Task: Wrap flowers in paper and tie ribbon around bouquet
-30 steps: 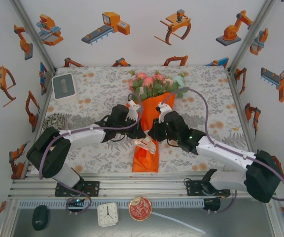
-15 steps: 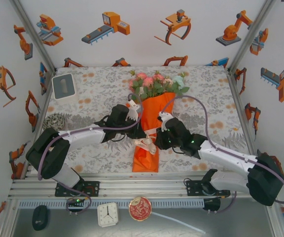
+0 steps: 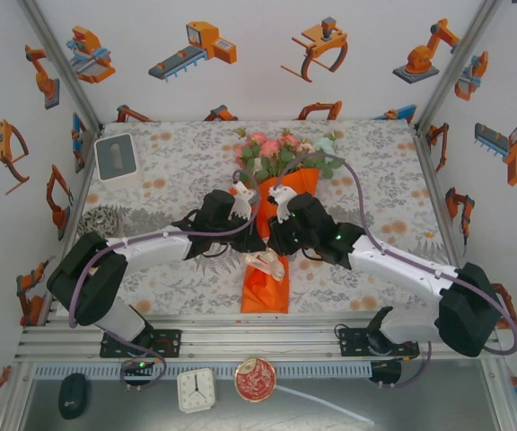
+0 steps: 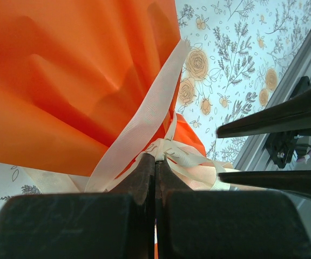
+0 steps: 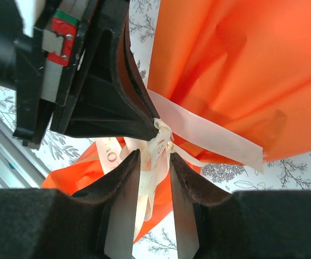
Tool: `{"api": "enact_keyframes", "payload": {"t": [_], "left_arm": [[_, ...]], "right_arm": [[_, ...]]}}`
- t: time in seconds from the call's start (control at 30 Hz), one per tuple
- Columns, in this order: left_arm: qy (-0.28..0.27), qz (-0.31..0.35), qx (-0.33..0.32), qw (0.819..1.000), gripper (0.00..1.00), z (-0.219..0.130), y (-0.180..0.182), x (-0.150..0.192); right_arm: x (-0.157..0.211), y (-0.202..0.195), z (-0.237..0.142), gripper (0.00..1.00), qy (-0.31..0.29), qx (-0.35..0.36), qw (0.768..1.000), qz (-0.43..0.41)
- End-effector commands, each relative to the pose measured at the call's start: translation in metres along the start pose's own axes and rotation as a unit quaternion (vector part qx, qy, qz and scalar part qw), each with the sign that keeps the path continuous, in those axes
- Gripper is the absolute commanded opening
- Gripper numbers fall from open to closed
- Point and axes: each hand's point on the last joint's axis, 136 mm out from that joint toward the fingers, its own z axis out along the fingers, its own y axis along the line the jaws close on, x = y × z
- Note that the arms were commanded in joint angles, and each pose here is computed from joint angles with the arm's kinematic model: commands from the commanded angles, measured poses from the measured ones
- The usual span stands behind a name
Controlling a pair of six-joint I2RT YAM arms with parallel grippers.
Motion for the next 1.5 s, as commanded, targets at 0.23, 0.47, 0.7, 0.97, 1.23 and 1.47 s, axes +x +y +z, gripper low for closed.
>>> {"api": "enact_keyframes", "payload": {"t": [0.23, 0.47, 0.7, 0.97, 1.23, 1.47], "left_arm": [[-0.013, 0.022, 0.015, 1.0, 0.0, -0.004, -0.011, -0.009], [-0.013, 0.023, 0.016, 1.0, 0.0, -0.004, -0.011, -0.009], [-0.014, 0.029, 0.019, 0.999, 0.16, -0.005, -0.013, -0.01], [-0.078, 0.057, -0.02, 0.995, 0.42, -0.045, -0.018, -0.028], [-0.138, -0.031, 0.002, 0.99, 0.39, -0.084, -0.052, -0.031], [-0.126, -0.17, -0.067, 0.975, 0.51, -0.062, -0.068, -0.007]], "right_arm": [[0.002, 0.007, 0.012, 0.31, 0.022, -0.018, 0.999, -0.027], [0.008, 0.005, 0.018, 0.22, 0.025, -0.019, 0.999, -0.022], [-0.004, 0.002, 0.016, 0.01, -0.007, -0.008, 1.0, -0.022], [-0.007, -0.004, 0.014, 0.0, -0.023, 0.008, 1.0, -0.009], [-0.023, -0.013, 0.005, 0.0, -0.063, 0.036, 0.997, 0.041], [-0.025, -0.023, 0.008, 0.0, -0.067, 0.053, 0.993, 0.079]]}}
